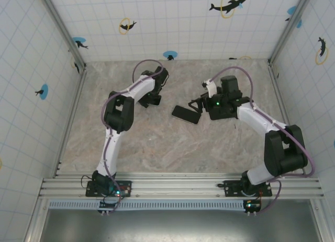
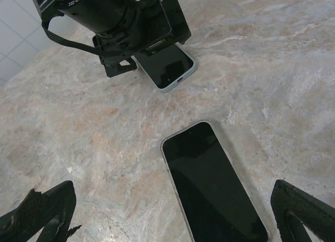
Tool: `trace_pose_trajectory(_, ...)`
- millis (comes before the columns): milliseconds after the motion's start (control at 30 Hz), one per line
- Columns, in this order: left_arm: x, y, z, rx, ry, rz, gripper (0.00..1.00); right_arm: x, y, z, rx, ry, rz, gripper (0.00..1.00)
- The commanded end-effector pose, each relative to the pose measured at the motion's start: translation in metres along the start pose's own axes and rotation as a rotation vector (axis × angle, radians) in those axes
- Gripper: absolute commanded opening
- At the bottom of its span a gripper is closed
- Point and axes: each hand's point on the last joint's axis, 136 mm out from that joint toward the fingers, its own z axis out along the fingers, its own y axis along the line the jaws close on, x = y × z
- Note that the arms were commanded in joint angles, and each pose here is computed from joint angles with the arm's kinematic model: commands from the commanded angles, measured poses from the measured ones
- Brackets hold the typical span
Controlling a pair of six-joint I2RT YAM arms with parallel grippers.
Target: Take the phone out of the phone case
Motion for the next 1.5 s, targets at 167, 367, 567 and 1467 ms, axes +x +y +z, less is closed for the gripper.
trace_pose_trajectory(167, 0.002, 0.011, 0.008, -0.063, 0.004, 0.03, 0.98, -0.016, 0.001, 0.0, -0.028, -0.046, 0.001, 0.98)
trace_pose_trajectory(367, 0.007, 0.021, 0.009, -0.112, 0.018, 0.042, 0.98, -0.014, -0.006, -0.002, -0.021, -0.045, 0.02, 0.98)
trace_pose_trajectory(567, 0.015, 0.033, 0.01, -0.155, 0.057, 0.051, 0.98, -0.018, -0.007, -0.005, -0.033, -0.06, 0.028, 0.98)
trace_pose_trajectory(1467, -0.011, 0.029, -0.024, -0.01, 0.021, 0.08, 0.57, -0.015, -0.007, -0.017, -0.029, -0.171, 0.181, 0.98)
